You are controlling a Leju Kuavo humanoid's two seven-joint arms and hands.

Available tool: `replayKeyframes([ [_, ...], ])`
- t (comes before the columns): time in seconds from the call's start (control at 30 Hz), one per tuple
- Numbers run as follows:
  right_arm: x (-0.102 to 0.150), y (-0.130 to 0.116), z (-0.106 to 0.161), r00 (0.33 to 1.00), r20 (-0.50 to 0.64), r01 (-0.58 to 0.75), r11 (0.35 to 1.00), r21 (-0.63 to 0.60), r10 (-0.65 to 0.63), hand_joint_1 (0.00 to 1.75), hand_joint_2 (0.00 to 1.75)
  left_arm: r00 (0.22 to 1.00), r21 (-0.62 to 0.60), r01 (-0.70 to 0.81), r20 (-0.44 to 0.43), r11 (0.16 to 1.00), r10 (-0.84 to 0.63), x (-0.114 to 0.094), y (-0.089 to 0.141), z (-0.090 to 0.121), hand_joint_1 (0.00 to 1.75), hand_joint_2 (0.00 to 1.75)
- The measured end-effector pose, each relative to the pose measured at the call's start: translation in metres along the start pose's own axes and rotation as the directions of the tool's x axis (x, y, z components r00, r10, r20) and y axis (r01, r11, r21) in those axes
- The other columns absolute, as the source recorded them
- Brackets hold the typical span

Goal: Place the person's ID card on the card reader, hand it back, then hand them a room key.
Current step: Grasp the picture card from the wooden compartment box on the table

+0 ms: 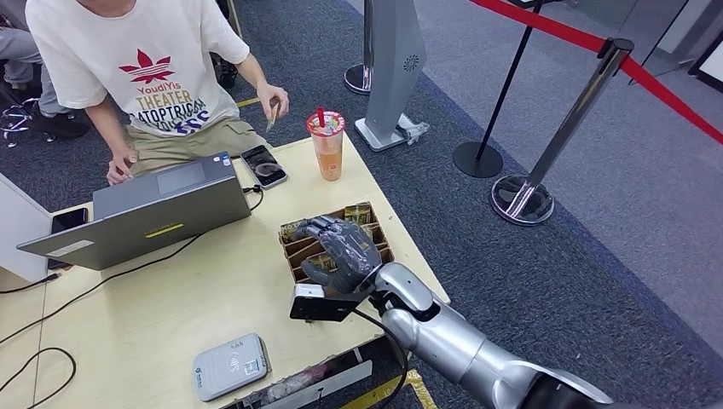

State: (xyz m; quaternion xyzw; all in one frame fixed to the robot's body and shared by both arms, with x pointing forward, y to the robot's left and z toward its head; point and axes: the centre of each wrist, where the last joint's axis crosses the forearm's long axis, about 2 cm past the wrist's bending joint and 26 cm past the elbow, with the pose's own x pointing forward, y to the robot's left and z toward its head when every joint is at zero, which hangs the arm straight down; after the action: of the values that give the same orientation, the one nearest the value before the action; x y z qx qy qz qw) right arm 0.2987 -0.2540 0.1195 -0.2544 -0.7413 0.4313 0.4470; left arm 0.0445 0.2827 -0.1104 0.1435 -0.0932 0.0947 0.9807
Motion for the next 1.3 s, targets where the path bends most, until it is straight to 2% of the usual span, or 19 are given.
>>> replayKeyframes([
  [0.1, 0.000, 0.003, 0.004, 1.000, -0.006, -0.014, 1.000, 0.014, 0.014, 0.81, 1.75, 1.000, 0.000, -0.001, 0.000, 1.000, 0.001, 0.000, 0.000, 0.000, 0.00, 0.00],
  [0.4, 0.002, 0.005, 0.011, 0.998, -0.021, -0.053, 0.998, 0.030, 0.053, 0.80, 1.75, 1.000, -0.003, -0.001, 0.001, 1.000, 0.001, 0.000, 0.000, 0.000, 0.00, 0.00],
  [0.6, 0.004, 0.005, 0.017, 0.997, -0.025, -0.078, 0.996, 0.034, 0.079, 0.74, 1.75, 1.000, -0.008, 0.004, 0.002, 1.000, -0.004, -0.001, 0.000, 0.000, 0.00, 0.00],
  [0.7, 0.004, 0.004, 0.020, 0.995, -0.024, -0.096, 0.995, 0.035, 0.097, 0.79, 1.75, 1.000, -0.009, 0.005, 0.004, 1.000, -0.005, -0.001, 0.001, 0.000, 0.00, 0.00],
  [0.83, 0.003, 0.003, 0.023, 0.991, -0.025, -0.128, 0.991, 0.032, 0.128, 0.71, 1.75, 1.000, -0.012, 0.007, 0.008, 1.000, -0.007, -0.001, 0.001, 0.000, 0.00, 0.00],
  [1.1, -0.001, 0.002, 0.029, 0.979, -0.033, -0.201, 0.979, 0.043, 0.203, 0.76, 1.75, 1.000, -0.019, 0.014, 0.011, 1.000, -0.014, -0.001, 0.000, 0.000, 0.00, 0.00],
  [1.3, -0.002, 0.001, 0.028, 0.973, -0.036, -0.226, 0.973, 0.054, 0.228, 0.64, 1.75, 1.000, -0.020, 0.015, 0.012, 1.000, -0.015, -0.001, 0.001, 0.000, 0.00, 0.00],
])
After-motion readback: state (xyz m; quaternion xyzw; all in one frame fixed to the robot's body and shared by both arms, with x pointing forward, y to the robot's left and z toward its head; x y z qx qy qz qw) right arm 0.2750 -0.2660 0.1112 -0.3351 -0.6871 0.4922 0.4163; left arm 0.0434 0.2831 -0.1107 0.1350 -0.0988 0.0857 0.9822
